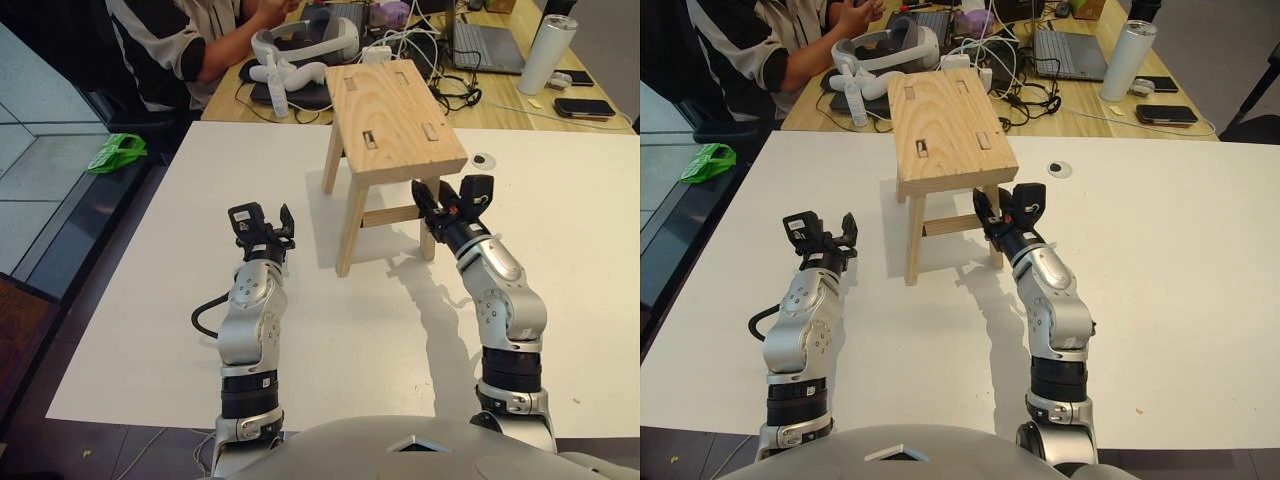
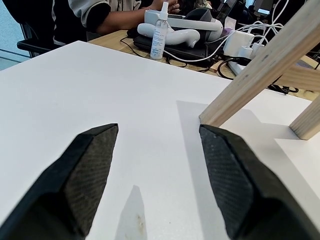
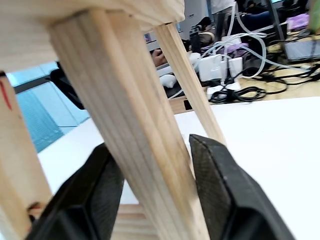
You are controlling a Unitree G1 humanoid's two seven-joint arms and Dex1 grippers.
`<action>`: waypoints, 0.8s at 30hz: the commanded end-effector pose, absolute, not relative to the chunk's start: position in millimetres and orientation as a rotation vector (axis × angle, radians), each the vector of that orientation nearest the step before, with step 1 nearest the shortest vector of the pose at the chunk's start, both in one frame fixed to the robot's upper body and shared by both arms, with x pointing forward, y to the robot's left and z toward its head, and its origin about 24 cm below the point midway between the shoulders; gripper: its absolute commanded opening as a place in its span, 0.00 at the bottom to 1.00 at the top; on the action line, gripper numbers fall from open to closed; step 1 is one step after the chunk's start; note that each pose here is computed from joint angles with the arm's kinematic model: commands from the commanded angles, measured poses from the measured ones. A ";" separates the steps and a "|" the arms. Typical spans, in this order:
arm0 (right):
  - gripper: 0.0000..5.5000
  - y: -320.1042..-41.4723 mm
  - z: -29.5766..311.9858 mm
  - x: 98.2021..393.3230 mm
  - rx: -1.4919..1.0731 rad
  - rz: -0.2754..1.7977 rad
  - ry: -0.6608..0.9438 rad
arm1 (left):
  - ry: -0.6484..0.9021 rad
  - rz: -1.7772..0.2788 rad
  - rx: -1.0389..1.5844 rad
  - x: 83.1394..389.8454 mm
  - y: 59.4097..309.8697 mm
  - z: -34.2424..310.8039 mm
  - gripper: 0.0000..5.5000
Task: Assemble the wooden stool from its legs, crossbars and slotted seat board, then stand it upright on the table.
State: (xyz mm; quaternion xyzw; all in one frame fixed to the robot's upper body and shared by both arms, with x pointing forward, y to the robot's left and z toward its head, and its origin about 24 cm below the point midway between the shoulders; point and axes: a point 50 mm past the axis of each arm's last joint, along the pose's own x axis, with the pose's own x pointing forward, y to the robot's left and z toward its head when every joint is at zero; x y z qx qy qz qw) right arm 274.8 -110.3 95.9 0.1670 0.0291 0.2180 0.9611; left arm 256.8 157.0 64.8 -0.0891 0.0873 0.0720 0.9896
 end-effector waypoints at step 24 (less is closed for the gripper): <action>0.94 -146.4 100.4 215.8 0.161 0.088 -0.066 | -0.049 0.009 -0.017 222.3 138.2 108.7 0.55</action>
